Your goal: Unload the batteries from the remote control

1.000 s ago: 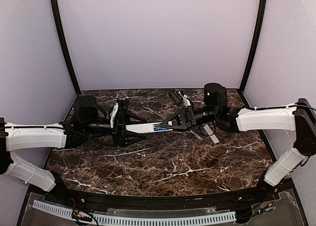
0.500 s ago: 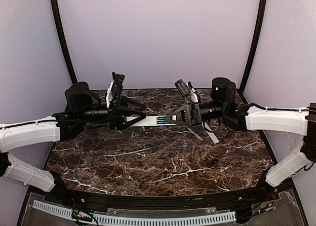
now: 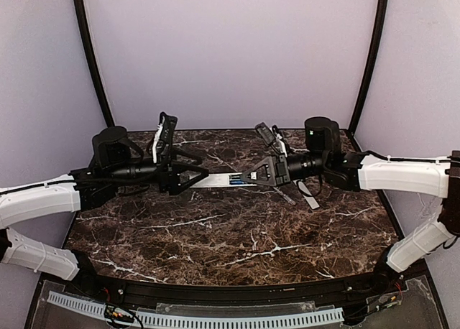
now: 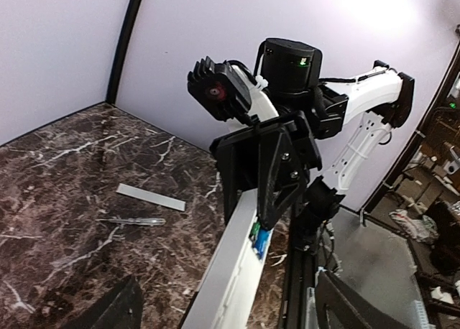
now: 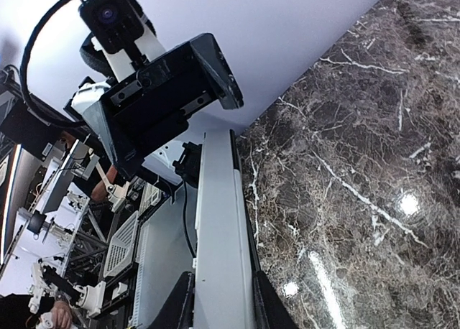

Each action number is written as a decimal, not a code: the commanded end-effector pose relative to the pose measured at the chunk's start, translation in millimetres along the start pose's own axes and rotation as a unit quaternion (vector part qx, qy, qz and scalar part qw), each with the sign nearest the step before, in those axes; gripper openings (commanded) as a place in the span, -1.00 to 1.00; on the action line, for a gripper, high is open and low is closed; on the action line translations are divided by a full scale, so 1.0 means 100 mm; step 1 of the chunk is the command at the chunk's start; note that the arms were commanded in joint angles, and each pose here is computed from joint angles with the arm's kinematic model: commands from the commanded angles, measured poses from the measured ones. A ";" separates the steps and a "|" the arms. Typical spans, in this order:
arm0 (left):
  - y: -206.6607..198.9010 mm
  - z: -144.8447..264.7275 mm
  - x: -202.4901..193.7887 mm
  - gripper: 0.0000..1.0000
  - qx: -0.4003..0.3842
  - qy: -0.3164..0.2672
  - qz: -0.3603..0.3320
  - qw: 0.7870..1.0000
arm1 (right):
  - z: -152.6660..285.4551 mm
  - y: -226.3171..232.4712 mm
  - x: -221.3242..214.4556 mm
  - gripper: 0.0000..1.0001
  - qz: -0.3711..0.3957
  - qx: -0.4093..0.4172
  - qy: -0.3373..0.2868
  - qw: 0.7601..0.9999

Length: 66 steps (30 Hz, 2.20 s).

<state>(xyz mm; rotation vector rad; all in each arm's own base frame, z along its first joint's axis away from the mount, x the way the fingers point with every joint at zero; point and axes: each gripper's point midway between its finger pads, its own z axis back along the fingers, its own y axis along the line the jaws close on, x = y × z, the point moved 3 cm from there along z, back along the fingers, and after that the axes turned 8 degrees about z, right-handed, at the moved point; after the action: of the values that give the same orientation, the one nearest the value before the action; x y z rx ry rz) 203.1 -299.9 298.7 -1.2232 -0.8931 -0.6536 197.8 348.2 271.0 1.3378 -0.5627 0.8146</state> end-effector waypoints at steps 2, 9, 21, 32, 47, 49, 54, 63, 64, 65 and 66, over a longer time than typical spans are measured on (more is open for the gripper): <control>0.29 0.22 -0.16 0.73 0.112 -0.023 -0.055 0.992 | -0.03 -0.34 -0.26 -1.00 -0.088 -0.048 0.018 0.995; 0.45 0.28 -0.39 0.75 0.147 -0.003 -0.056 0.988 | -0.28 -0.85 -0.55 -1.00 -0.185 -0.074 0.066 0.978; 0.58 0.39 -0.58 0.76 0.185 0.022 -0.065 0.980 | -0.45 -1.43 -0.83 -1.00 -0.260 -0.080 0.107 0.956; 0.61 0.35 -0.57 0.77 0.187 0.021 -0.077 0.979 | -0.33 -1.70 -1.04 -0.79 -0.289 -0.099 0.130 0.943; 0.59 0.31 -0.53 0.77 0.180 0.025 -0.080 0.980 | -0.10 -1.88 -1.11 -0.17 -0.277 -0.178 0.155 0.931; 0.58 0.32 -0.51 0.77 0.182 0.026 -0.081 0.980 | -0.05 -1.90 -1.10 -0.09 -0.270 -0.197 0.161 0.929; 0.60 0.34 -0.48 0.77 0.202 0.041 -0.092 0.974 | 0.04 -1.94 -1.10 0.04 -0.253 -0.241 0.180 0.919; 0.71 0.36 -0.42 0.76 0.247 0.084 -0.135 0.956 | 0.22 -2.00 -1.01 0.14 -0.215 -0.314 0.216 0.899; 0.73 0.36 -0.39 0.76 0.255 0.086 -0.144 0.952 | 0.24 -1.99 -0.99 0.15 -0.209 -0.321 0.219 0.898; 0.76 0.35 -0.40 0.76 0.259 0.092 -0.152 0.949 | 0.27 -1.97 -0.95 0.15 -0.202 -0.329 0.220 0.896; 0.78 0.34 -0.38 0.76 0.265 0.093 -0.158 0.947 | 0.31 -1.95 -0.92 0.16 -0.194 -0.337 0.223 0.894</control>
<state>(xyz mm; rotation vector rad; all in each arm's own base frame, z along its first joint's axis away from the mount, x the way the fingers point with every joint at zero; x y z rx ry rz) 233.2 -252.1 234.2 -0.6424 -1.0341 -0.6599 290.7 309.8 63.9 0.6667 -0.1041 0.4557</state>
